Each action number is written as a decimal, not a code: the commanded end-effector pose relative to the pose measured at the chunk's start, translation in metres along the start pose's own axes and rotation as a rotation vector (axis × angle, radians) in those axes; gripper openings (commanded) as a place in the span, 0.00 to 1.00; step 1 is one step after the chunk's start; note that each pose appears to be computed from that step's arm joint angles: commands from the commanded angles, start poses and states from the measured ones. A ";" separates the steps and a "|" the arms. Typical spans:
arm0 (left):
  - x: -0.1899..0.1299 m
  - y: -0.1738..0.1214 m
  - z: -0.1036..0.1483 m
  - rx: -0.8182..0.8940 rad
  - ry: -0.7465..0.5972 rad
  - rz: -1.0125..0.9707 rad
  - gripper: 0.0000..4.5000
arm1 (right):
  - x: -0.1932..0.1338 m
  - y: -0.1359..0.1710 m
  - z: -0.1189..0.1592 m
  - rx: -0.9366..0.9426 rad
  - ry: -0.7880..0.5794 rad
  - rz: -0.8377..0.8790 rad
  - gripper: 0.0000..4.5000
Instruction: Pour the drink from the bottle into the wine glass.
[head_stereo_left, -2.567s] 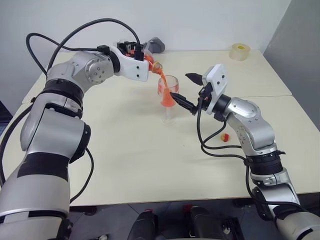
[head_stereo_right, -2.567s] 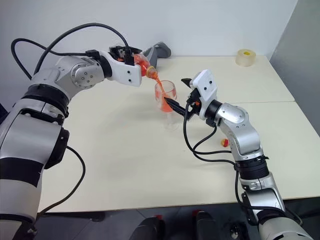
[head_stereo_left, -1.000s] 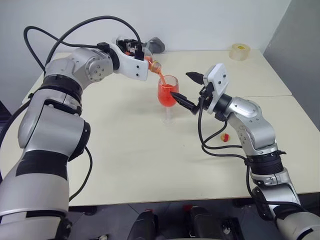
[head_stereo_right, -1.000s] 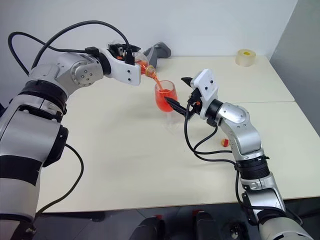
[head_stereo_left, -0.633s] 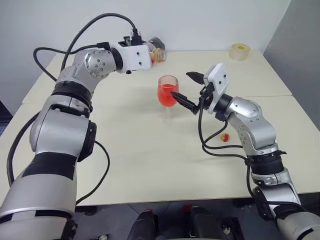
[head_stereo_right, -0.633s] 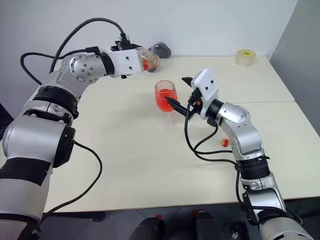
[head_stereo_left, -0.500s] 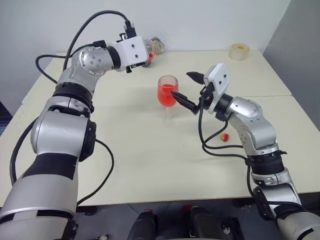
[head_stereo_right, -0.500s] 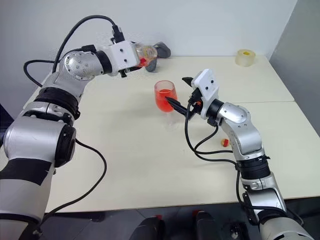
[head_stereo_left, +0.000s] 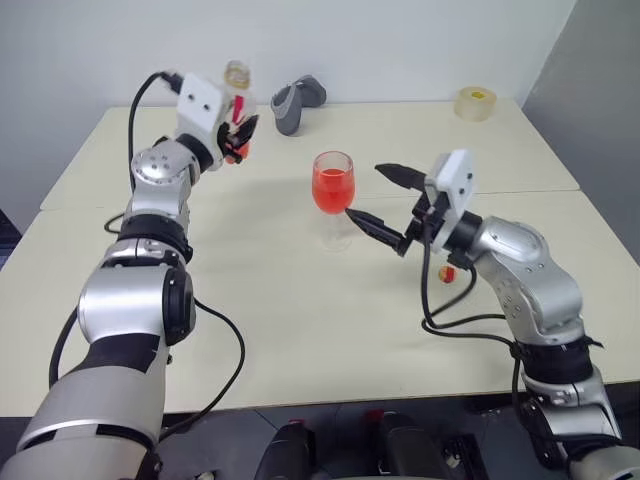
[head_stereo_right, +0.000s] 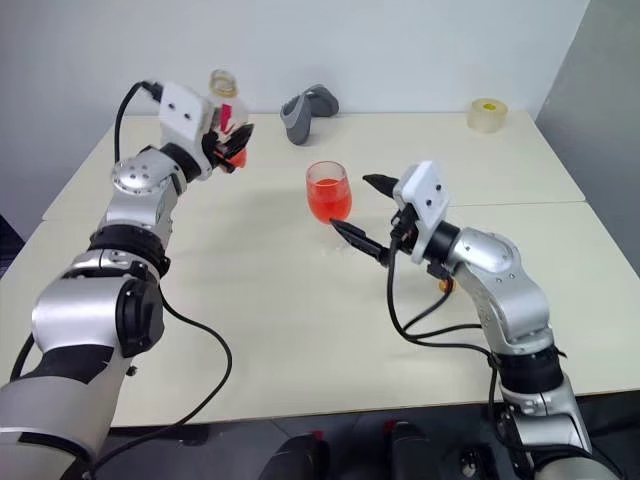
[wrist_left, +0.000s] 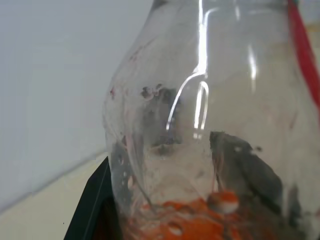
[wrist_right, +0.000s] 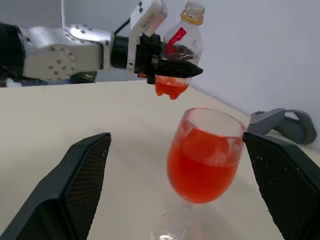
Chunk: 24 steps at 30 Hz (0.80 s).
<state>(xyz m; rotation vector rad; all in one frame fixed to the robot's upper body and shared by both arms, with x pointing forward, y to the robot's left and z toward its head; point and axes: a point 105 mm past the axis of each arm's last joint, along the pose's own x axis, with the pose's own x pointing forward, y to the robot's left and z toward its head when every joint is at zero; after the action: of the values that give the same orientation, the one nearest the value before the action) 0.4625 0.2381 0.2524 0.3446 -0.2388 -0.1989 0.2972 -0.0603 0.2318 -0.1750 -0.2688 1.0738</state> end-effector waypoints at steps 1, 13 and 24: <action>-0.013 0.024 -0.001 -0.053 -0.035 0.127 0.43 | -0.011 0.019 0.017 0.034 -0.062 0.072 1.00; -0.049 0.000 -0.071 -0.320 0.027 0.214 0.43 | -0.013 0.027 -0.009 0.074 -0.029 -0.019 1.00; -0.054 -0.024 -0.092 -0.387 0.073 0.173 0.43 | -0.011 0.015 -0.010 0.049 -0.021 -0.077 1.00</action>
<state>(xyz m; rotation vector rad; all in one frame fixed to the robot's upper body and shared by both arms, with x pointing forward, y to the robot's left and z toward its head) 0.4313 0.2564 0.1375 -0.0571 -0.1163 -0.0514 0.2834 -0.0609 0.2042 -0.0854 -0.2062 1.0166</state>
